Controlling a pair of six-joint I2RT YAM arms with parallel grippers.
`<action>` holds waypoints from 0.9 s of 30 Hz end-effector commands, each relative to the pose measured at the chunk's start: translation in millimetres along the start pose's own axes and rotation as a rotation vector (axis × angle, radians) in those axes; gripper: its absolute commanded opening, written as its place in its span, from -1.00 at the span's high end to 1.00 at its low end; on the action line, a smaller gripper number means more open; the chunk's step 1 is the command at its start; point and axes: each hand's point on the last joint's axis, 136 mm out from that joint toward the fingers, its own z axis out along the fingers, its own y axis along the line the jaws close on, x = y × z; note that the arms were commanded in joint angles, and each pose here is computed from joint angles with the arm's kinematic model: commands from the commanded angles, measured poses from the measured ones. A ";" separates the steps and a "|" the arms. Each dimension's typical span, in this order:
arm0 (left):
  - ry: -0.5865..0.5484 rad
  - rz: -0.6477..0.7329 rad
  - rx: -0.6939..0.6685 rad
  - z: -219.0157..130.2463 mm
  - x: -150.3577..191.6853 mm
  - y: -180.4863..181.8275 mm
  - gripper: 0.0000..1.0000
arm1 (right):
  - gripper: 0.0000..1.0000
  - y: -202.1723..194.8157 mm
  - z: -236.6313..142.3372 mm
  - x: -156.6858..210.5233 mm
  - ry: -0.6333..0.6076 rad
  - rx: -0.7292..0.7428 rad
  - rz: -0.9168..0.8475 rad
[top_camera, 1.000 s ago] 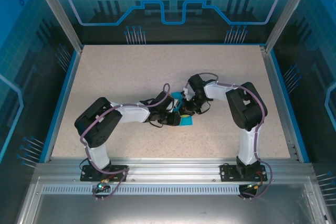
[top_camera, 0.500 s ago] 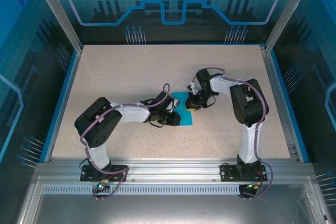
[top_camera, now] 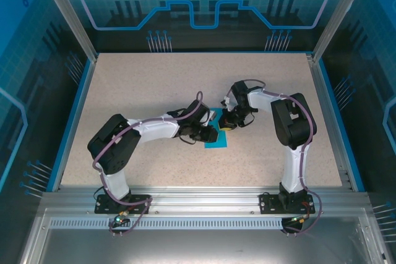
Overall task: Fold a paper plane with a square sheet of paper (fold left side to right side)
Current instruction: Fold the triangle a second time at the center of the table.
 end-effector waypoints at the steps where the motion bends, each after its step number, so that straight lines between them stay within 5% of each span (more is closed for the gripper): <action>1: 0.041 0.047 0.022 1.5 -4.0 -11.2 0.50 | 0.89 -22.4 5.9 0.5 0.008 0.063 0.032; 15: 0.099 0.006 -0.046 36.1 7.9 20.6 0.53 | 0.89 -21.9 7.8 3.9 0.021 0.063 0.033; 27: 0.154 -0.089 -0.087 28.0 66.9 52.6 0.55 | 0.89 -22.4 6.9 4.2 0.026 0.069 0.032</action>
